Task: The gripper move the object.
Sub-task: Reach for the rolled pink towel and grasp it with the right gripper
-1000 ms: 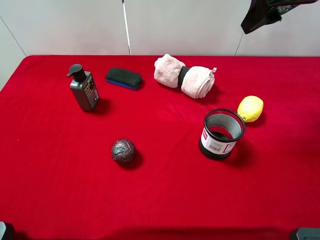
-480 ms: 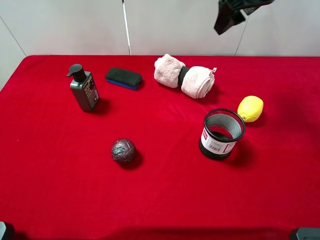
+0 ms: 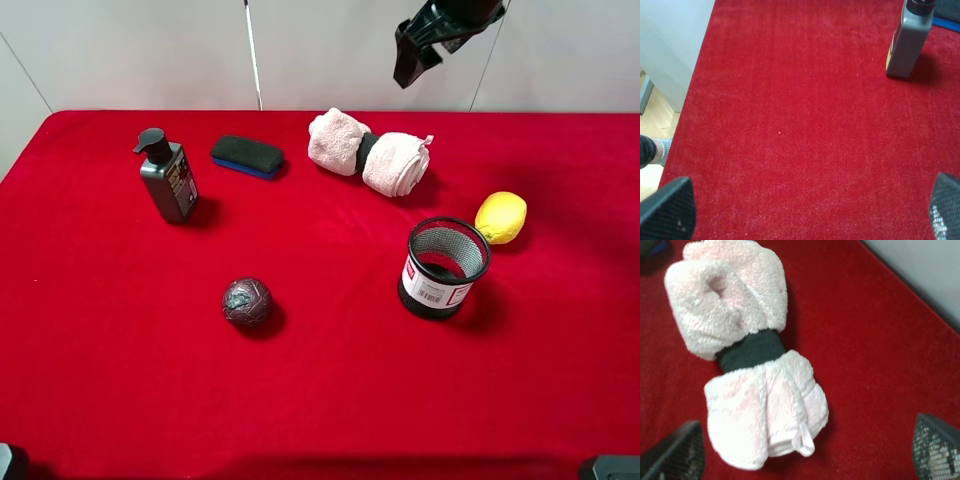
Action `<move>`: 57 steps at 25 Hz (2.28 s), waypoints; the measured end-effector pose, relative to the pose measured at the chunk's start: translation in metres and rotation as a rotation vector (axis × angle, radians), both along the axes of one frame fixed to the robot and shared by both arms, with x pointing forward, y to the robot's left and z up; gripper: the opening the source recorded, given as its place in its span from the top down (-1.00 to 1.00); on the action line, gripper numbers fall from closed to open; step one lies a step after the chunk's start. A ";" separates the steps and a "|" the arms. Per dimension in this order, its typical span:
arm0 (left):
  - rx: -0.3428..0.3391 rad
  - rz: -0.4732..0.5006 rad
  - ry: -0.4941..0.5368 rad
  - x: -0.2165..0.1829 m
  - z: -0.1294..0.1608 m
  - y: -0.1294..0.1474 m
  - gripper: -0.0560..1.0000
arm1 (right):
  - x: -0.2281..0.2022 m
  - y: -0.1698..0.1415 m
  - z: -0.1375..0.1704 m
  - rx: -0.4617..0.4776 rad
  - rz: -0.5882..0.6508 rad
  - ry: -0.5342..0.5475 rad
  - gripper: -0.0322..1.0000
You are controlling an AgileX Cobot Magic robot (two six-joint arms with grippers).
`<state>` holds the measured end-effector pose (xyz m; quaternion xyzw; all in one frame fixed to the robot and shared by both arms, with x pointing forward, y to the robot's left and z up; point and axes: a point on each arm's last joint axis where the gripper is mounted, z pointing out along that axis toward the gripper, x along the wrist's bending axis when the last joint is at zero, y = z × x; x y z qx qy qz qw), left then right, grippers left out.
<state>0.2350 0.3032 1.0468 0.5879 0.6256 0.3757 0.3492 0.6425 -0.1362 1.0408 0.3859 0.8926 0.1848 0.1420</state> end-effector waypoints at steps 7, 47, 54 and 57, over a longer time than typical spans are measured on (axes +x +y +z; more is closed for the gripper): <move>0.000 0.000 0.000 0.000 0.000 0.000 -0.85 | 0.018 0.011 -0.034 0.017 0.020 0.066 -0.28; 0.001 0.000 0.000 0.000 0.000 0.000 -0.85 | 0.035 0.028 -0.152 -0.044 0.064 0.243 -0.26; 0.001 0.000 0.000 0.000 0.000 0.000 -0.85 | 0.033 0.028 -0.152 -0.039 0.063 0.260 -0.01; 0.001 0.000 0.000 0.000 0.000 0.000 -0.85 | 0.033 0.028 -0.152 -0.039 0.063 0.267 0.16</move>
